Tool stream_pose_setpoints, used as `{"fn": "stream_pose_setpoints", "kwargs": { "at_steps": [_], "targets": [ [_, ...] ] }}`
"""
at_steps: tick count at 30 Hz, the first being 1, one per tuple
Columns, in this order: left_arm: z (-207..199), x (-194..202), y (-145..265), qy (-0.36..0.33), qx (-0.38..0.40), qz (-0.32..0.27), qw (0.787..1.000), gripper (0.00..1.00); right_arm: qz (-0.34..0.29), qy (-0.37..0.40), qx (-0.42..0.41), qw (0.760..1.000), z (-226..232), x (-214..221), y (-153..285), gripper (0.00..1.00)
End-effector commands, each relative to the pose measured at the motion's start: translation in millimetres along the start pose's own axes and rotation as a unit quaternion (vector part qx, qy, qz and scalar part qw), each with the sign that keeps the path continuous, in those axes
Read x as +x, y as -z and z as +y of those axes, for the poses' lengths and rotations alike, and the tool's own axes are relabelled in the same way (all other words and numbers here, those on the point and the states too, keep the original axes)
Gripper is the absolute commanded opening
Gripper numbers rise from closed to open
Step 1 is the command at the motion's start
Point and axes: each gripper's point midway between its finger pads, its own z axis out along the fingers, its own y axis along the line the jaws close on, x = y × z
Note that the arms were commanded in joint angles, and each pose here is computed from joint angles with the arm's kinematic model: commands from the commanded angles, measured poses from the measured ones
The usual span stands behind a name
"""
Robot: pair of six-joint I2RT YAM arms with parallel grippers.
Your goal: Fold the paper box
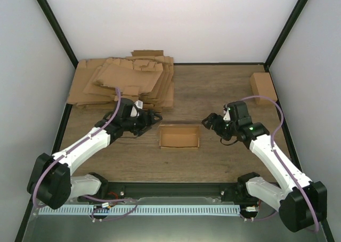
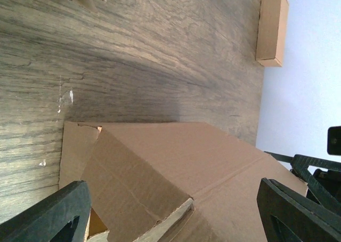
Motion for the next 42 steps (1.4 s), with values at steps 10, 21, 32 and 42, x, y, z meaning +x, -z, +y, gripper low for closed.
{"fn": "stream_pose_setpoints", "kwargs": {
  "at_steps": [10, 21, 32, 42],
  "targets": [
    [-6, 5, -17, 0.039, 0.045, 0.032, 0.998, 0.86, 0.045, -0.059, -0.086, 0.994, 25, 11, -9, 0.82],
    [-26, 10, -23, 0.067, 0.082, 0.04, 0.994, 0.82, 0.068, -0.073, -0.117, 0.988, 40, 9, -16, 0.82],
    [-34, 28, -37, 0.07, 0.08, 0.055, 0.993, 0.8, 0.088, -0.091, -0.116, 0.985, 29, 23, -25, 0.77],
    [-27, 41, -47, 0.068, 0.063, 0.064, 0.994, 0.72, 0.079, -0.08, -0.088, 0.99, 11, 30, -31, 0.74]
  ]
}}
